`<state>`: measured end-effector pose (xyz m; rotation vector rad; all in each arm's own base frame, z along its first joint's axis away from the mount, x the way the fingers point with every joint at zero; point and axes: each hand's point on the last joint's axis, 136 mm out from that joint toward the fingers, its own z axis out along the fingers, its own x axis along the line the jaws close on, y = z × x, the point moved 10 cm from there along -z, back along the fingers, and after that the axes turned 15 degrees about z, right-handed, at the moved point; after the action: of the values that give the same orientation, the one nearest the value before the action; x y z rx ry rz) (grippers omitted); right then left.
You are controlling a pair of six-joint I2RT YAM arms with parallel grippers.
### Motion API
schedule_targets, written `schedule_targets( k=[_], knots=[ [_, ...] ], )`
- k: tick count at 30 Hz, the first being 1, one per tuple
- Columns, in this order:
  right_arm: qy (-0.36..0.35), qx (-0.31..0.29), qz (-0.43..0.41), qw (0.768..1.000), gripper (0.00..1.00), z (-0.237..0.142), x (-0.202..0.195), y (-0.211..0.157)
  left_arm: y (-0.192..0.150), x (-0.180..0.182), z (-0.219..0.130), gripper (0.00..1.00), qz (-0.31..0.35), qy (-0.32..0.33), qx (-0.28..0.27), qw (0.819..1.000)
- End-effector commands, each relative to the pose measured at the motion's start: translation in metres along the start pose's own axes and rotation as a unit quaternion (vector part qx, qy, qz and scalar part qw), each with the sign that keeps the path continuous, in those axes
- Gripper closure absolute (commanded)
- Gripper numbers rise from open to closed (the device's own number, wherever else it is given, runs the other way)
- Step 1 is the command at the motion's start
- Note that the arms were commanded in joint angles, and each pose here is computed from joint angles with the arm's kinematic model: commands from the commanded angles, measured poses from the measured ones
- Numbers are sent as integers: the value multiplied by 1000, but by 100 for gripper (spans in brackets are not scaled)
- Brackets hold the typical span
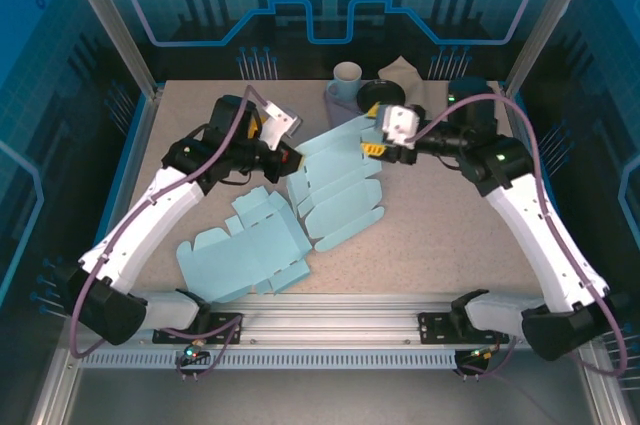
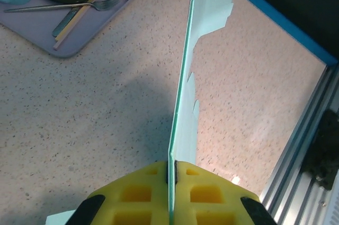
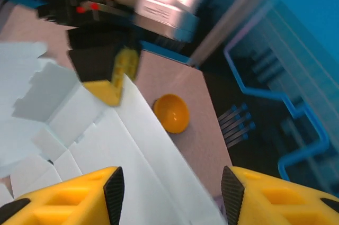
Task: Fold the paper box
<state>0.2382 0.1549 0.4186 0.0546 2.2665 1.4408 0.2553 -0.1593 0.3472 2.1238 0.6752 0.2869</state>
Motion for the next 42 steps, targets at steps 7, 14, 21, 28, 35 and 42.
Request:
schedule_targets(
  k=[7, 14, 21, 28, 35, 42],
  knots=[
    [112, 178, -112, 971, 50, 49, 1, -21, 1, -29, -14, 100, 118, 58, 37, 991],
    [114, 249, -109, 956, 55, 60, 5, -43, 0, -33, -17, 100, 136, 63, 28, 988],
    [97, 278, -136, 946, 64, 62, 6, -43, -1, -36, -11, 100, 151, 67, 43, 985],
    [94, 299, -154, 937, 74, 61, 10, -42, -2, -35, -8, 100, 157, 78, 51, 983],
    [88, 319, -148, 932, 100, 64, 14, -45, 0, -35, -10, 88, 130, 88, 38, 987],
    [33, 343, -121, 931, 100, 61, 9, -64, -6, -44, -38, 56, 51, 104, -46, 992]
  ],
)
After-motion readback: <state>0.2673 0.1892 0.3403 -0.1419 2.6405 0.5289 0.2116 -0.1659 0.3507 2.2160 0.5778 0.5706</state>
